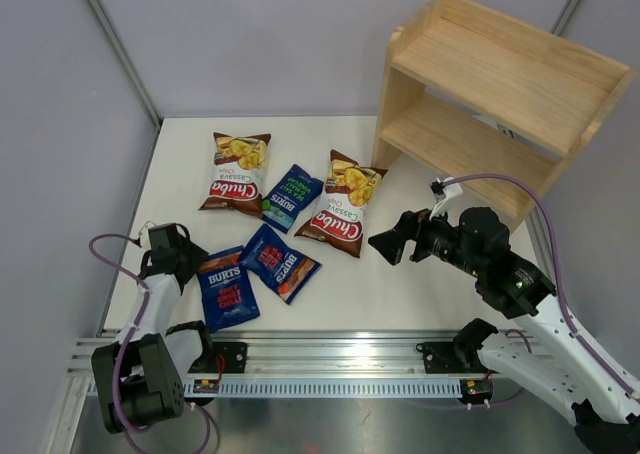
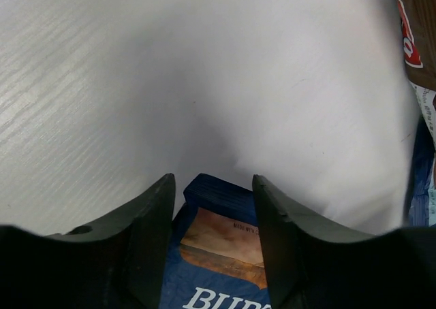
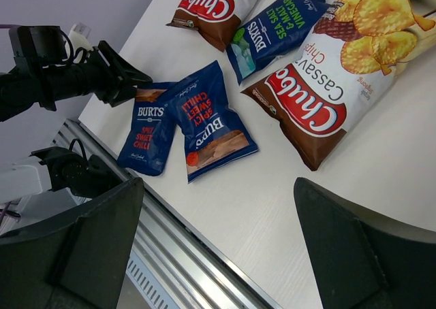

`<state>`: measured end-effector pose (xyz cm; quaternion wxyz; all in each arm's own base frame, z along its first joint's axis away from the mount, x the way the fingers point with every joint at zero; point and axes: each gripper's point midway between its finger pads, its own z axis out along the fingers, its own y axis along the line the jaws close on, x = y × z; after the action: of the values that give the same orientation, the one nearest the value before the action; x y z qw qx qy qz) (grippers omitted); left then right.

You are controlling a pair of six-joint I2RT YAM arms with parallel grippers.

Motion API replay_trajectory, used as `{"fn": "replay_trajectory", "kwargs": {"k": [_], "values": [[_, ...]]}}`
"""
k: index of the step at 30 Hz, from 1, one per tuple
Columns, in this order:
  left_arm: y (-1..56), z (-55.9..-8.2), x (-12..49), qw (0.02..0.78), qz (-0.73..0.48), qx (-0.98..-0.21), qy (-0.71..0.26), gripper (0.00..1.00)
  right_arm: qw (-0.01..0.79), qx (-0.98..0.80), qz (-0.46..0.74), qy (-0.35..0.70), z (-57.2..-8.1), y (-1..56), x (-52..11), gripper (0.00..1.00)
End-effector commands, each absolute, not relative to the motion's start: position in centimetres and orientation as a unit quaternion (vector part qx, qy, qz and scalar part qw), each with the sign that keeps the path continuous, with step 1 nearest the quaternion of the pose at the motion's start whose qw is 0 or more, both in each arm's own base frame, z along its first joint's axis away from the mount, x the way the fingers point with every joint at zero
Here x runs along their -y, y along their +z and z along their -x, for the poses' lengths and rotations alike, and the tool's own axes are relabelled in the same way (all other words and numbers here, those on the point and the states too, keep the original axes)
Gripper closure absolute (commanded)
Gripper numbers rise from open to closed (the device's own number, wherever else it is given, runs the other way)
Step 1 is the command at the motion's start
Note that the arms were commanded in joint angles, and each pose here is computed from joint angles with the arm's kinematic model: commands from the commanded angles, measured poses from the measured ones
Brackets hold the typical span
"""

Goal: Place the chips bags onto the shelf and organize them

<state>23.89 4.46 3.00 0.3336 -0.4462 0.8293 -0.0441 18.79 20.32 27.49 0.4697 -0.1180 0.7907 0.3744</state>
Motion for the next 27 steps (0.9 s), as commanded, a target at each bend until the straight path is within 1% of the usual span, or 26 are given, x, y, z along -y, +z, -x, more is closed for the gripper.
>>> {"fn": "replay_trajectory", "kwargs": {"k": [1, 5, 6, 8, 9, 10, 13, 16, 17, 19, 20, 21, 23, 24, 25, 27], "values": [[3.6, -24.8, -4.4, 0.351, 0.447, -0.821, -0.06, 0.52, 0.48, -0.771, 0.133, 0.397, -18.6, 28.9, -21.1, 0.01], [3.4, -25.0, -4.3, 0.346, 0.444, -0.824, -0.063, 0.64, 0.478, -0.772, 0.133, 0.397, -18.6, 28.7, -21.2, 0.0], [3.4, -25.0, -4.2, 0.345, 0.443, -0.825, -0.064, 0.71, 0.478, -0.772, 0.132, 0.397, -18.7, 28.6, -21.2, 0.0], [3.3, -25.2, -4.2, 0.343, 0.442, -0.826, -0.067, 0.77, 0.476, -0.773, 0.131, 0.398, -18.7, 28.5, -21.3, 0.01], [3.3, -25.3, -4.0, 0.342, 0.439, -0.828, -0.07, 0.83, 0.476, -0.774, 0.131, 0.397, -18.8, 28.4, -21.3, 0.01], [3.3, -25.3, -4.1, 0.34, 0.44, -0.828, -0.069, 0.86, 0.475, -0.774, 0.131, 0.397, -18.8, 28.4, -21.4, 0.01], [3.6, -25.2, -4.2, 0.344, 0.446, -0.823, -0.068, 1.0, 0.473, -0.776, 0.13, 0.395, -18.9, 28.2, -21.4, 0.01], [4.0, -24.6, -4.4, 0.353, 0.463, -0.81, -0.062, 1.0, 0.471, -0.778, 0.13, 0.395, -19.0, 28.0, -21.5, 0.01], [5.1, -24.7, -4.7, 0.374, 0.467, -0.799, -0.064, 1.0, 0.468, -0.779, 0.13, 0.397, -19.0, 28.0, -21.6, 0.01], [6.0, -24.0, -5.3, 0.386, 0.488, -0.781, -0.051, 1.0, 0.465, -0.778, 0.134, 0.4, -19.0, 27.9, -21.9, 0.01], [7.5, -24.0, -5.5, 0.411, 0.49, -0.767, -0.053, 1.0, 0.463, -0.779, 0.134, 0.402, -19.0, 27.8, -22.0, 0.01], [7.9, -23.2, -5.9, 0.411, 0.502, -0.76, -0.041, 1.0, 0.461, -0.779, 0.135, 0.403, -19.1, 27.8, -22.2, 0.01], [11.2, -23.2, -6.4, 0.452, 0.504, -0.735, -0.042, 1.0, 0.458, -0.778, 0.135, 0.408, -19.2, 28.0, -22.5, 0.01], [12.1, -23.0, -6.5, 0.455, 0.503, -0.733, -0.041, 1.0, 0.453, -0.78, 0.136, 0.41, -19.3, 27.8, -22.7, 0.0], [14.5, -23.2, -6.7, 0.476, 0.497, -0.725, -0.043, 1.0, 0.453, -0.778, 0.138, 0.414, -19.2, 27.9, -22.9, 0.01], [16.5, -23.0, -6.4, 0.485, 0.487, -0.724, -0.049, 1.0, 0.45, -0.775, 0.14, 0.422, -19.3, 28.1, -23.3, 0.01]]}}
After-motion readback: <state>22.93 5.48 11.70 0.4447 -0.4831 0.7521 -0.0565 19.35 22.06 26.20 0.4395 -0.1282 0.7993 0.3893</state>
